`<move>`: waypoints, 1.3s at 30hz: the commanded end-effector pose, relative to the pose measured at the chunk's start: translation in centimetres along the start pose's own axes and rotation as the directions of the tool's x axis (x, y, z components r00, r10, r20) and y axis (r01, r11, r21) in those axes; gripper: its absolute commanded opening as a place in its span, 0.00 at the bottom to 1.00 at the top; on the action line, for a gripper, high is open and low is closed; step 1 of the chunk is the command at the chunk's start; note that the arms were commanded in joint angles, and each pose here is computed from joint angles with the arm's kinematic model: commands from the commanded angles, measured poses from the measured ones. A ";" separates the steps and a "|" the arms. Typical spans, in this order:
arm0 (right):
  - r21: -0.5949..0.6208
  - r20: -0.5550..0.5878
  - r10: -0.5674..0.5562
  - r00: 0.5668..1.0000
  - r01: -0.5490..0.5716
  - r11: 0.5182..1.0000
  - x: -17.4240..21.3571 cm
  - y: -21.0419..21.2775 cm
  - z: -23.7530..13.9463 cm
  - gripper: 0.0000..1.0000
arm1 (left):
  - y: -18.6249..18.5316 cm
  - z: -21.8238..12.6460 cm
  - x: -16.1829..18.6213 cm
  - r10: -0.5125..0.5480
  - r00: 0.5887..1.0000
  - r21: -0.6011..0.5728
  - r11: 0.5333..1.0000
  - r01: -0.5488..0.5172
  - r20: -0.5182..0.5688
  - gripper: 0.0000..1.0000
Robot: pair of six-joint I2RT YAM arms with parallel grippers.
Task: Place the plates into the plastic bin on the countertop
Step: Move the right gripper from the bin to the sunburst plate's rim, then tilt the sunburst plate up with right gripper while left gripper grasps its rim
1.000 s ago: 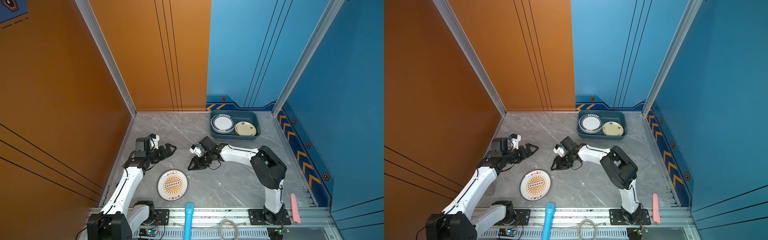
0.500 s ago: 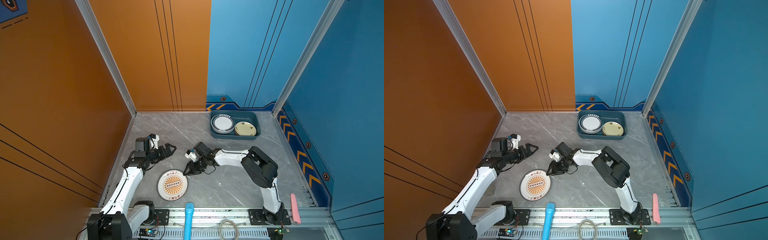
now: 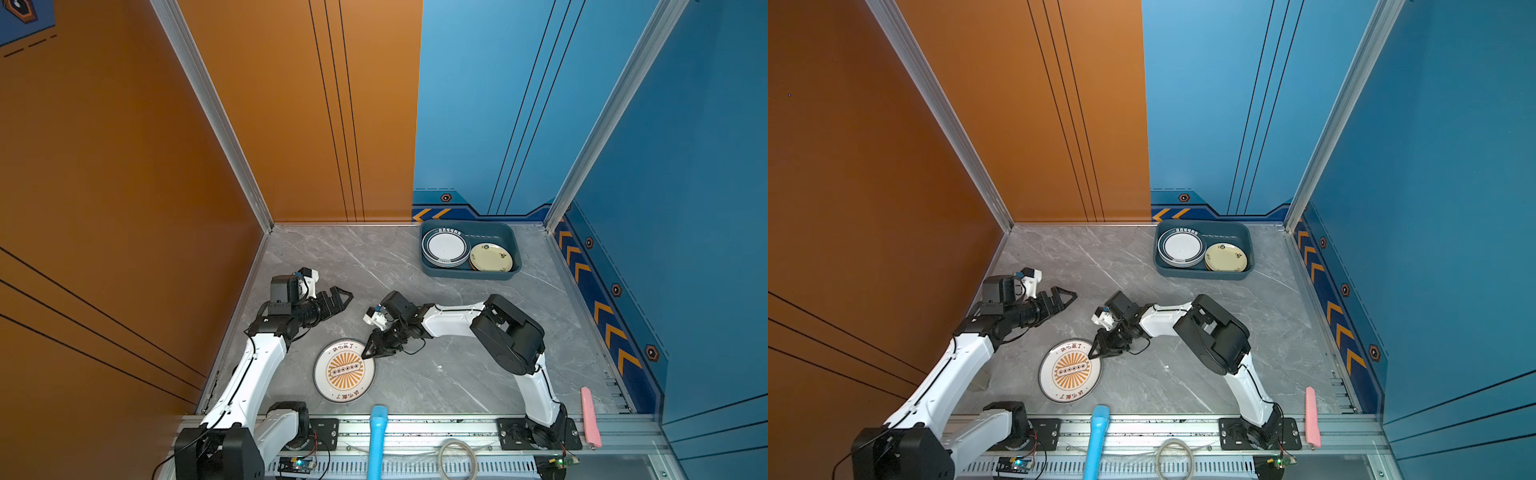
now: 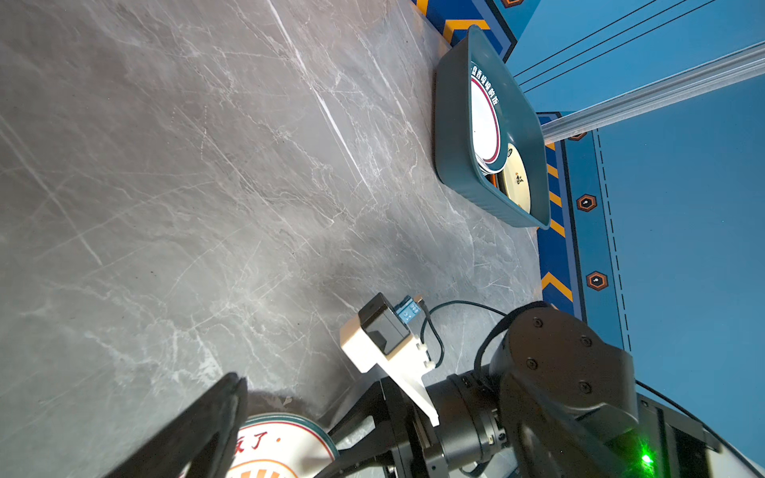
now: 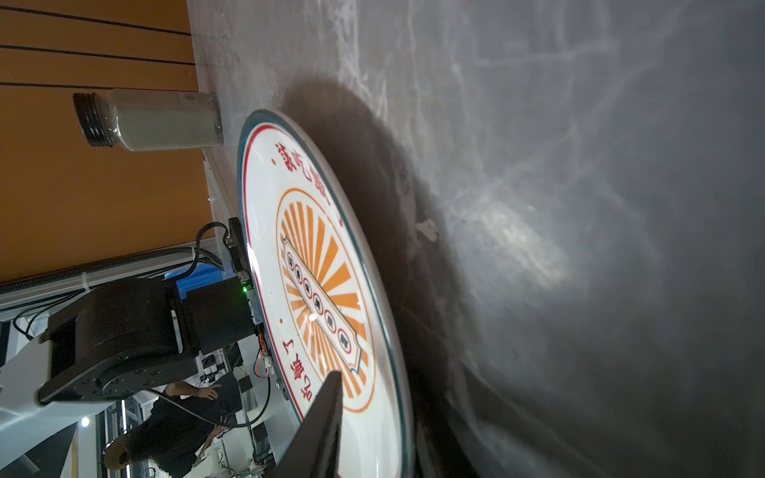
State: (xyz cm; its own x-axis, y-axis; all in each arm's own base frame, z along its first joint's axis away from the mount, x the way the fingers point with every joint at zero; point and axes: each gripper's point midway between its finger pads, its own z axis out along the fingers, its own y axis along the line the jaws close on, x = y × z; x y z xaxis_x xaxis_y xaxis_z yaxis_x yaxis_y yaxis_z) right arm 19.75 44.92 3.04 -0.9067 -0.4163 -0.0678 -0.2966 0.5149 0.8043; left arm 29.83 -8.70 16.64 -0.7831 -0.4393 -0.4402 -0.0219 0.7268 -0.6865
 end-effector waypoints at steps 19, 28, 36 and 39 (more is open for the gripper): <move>0.017 0.131 0.061 0.989 -0.064 0.998 -2.5 -1.8 -6.4 0.00 | 0.3 1.0 0.8 -0.019 1.000 0.046 0.999 0.020 -0.012 0.98; 0.027 0.293 0.090 0.952 -0.103 0.994 -3.5 -3.2 -16.1 0.00 | -0.6 2.5 2.5 0.014 0.999 0.080 0.997 -0.010 -0.038 0.98; 0.013 0.377 0.092 0.922 -0.105 0.994 -3.1 -3.0 -21.5 0.00 | -2.9 4.0 4.0 0.029 0.997 0.179 0.984 -0.017 -0.065 0.97; 0.002 0.398 0.089 0.913 -0.098 0.995 -3.0 -2.6 -22.5 0.00 | -3.7 4.6 4.7 0.038 0.996 0.211 0.977 -0.019 -0.086 0.91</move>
State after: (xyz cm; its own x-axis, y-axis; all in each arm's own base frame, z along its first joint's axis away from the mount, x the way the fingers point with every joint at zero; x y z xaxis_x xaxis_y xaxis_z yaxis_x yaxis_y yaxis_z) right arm 30.98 28.44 13.39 -0.9749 -0.0174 -0.2218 -0.1906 0.5797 0.7922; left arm 28.98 -14.67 13.92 -0.8335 -0.3750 -0.4059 0.0803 0.6445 -0.7603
